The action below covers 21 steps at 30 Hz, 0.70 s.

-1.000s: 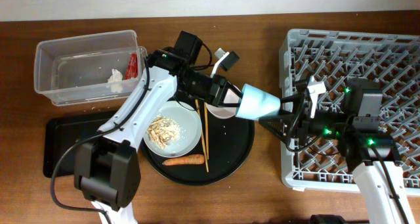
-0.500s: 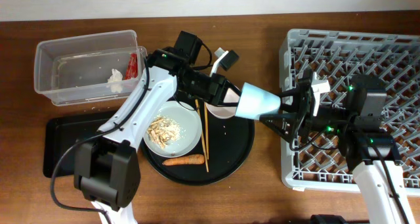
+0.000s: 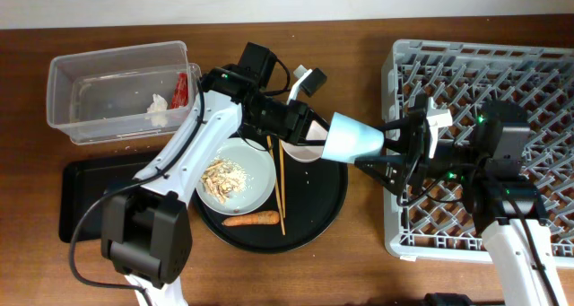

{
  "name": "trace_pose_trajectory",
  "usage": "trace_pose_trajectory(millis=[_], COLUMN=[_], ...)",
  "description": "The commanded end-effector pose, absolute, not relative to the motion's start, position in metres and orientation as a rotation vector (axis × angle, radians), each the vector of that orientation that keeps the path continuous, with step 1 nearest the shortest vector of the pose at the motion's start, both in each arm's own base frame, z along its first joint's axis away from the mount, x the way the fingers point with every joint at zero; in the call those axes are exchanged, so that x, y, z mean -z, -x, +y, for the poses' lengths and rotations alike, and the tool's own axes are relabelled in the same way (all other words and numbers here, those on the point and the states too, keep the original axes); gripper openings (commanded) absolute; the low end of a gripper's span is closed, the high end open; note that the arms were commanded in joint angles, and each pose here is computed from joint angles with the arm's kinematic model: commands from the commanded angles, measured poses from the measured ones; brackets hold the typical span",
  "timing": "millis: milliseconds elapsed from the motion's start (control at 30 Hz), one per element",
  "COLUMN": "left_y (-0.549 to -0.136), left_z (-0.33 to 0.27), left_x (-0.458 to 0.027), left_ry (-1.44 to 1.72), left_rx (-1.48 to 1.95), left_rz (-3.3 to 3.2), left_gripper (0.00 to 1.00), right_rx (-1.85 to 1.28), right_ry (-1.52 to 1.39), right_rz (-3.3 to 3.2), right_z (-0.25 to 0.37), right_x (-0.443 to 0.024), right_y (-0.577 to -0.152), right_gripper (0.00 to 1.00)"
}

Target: Sort waste into correct bins and load items into the dishwasher rack

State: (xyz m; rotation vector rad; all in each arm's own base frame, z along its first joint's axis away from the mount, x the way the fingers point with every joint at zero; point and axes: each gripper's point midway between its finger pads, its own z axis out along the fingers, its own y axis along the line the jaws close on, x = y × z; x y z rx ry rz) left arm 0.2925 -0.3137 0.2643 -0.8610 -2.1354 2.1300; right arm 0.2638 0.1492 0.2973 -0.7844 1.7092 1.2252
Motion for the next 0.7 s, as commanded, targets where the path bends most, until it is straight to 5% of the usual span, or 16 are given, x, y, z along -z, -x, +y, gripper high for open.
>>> trace_pose_trajectory(millis=[0, 267, 367, 400, 667], left_y=[-0.293, -0.294, -0.298, -0.301, -0.351], left_z=[-0.315, -0.316, -0.315, -0.313, -0.207], left_x=[-0.269, -0.267, -0.253, -0.246, -0.173], left_ry=[0.869, 0.873, 0.879, 0.876, 0.550], left_rx=[-2.147, -2.136, -2.050, -2.006, -1.248], left_rz=[-2.115, -2.131, -2.232, -2.285, -2.925], left_gripper=[0.00, 0.12, 0.48, 0.51, 0.60], right_rx=[-1.241, -1.236, -1.210, -1.194, -0.911], right_ry=[0.815, 0.812, 0.782, 0.762, 0.493], right_rz=[1.672, 1.676, 1.709, 1.732, 2.074], right_z=[0.151, 0.151, 0.149, 0.147, 0.114], right_x=[-0.306, -0.306, -0.302, -0.299, -0.246], right_y=[-0.261, -0.261, -0.266, -0.269, -0.295], right_gripper=[0.70, 0.59, 0.55, 0.55, 0.50])
